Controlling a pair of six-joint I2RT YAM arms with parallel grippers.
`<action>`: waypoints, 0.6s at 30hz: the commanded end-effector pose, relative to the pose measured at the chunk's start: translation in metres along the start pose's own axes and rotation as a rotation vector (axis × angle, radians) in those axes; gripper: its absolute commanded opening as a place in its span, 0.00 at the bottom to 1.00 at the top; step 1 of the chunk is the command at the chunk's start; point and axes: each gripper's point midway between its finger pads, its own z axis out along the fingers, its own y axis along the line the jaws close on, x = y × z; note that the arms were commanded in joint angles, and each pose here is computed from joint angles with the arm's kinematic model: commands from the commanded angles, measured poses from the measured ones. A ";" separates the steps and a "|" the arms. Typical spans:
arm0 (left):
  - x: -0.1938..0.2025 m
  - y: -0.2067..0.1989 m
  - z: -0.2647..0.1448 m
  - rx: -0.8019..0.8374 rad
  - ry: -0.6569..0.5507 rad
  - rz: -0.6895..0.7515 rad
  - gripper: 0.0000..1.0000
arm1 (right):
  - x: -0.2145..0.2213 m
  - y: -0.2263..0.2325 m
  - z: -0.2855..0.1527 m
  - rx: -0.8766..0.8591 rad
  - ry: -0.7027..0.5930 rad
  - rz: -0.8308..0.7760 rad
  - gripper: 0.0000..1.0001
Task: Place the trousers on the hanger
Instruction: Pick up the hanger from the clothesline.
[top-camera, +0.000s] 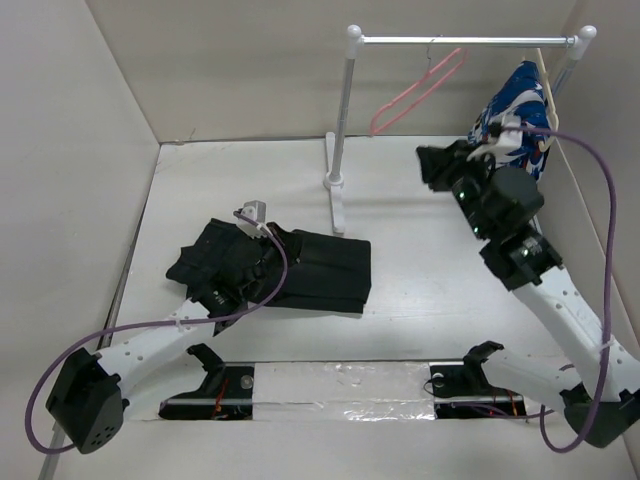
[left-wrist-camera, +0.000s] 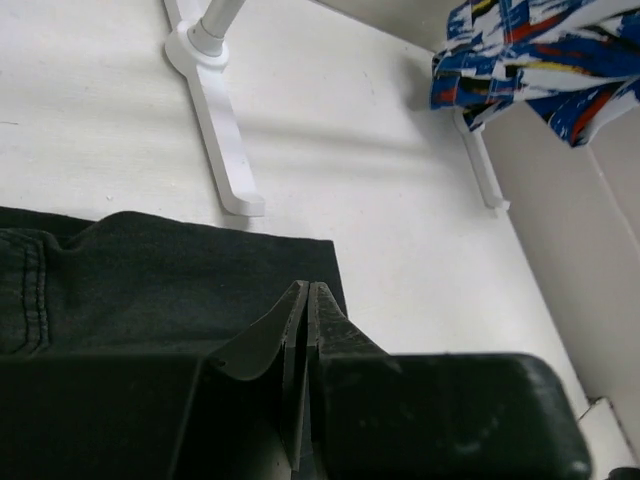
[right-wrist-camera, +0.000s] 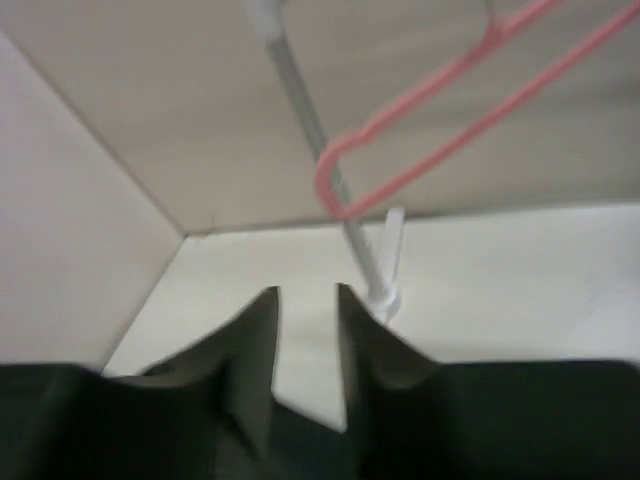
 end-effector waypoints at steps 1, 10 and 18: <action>-0.008 -0.010 0.000 0.028 -0.037 0.103 0.00 | -0.038 0.004 0.028 -0.019 -0.030 -0.015 0.23; -0.009 -0.023 -0.015 0.096 -0.040 0.136 0.08 | -0.050 -0.011 0.120 0.011 -0.005 0.140 0.71; -0.005 -0.026 -0.014 0.107 -0.023 0.128 0.27 | -0.022 -0.013 0.156 -0.059 0.062 0.255 0.77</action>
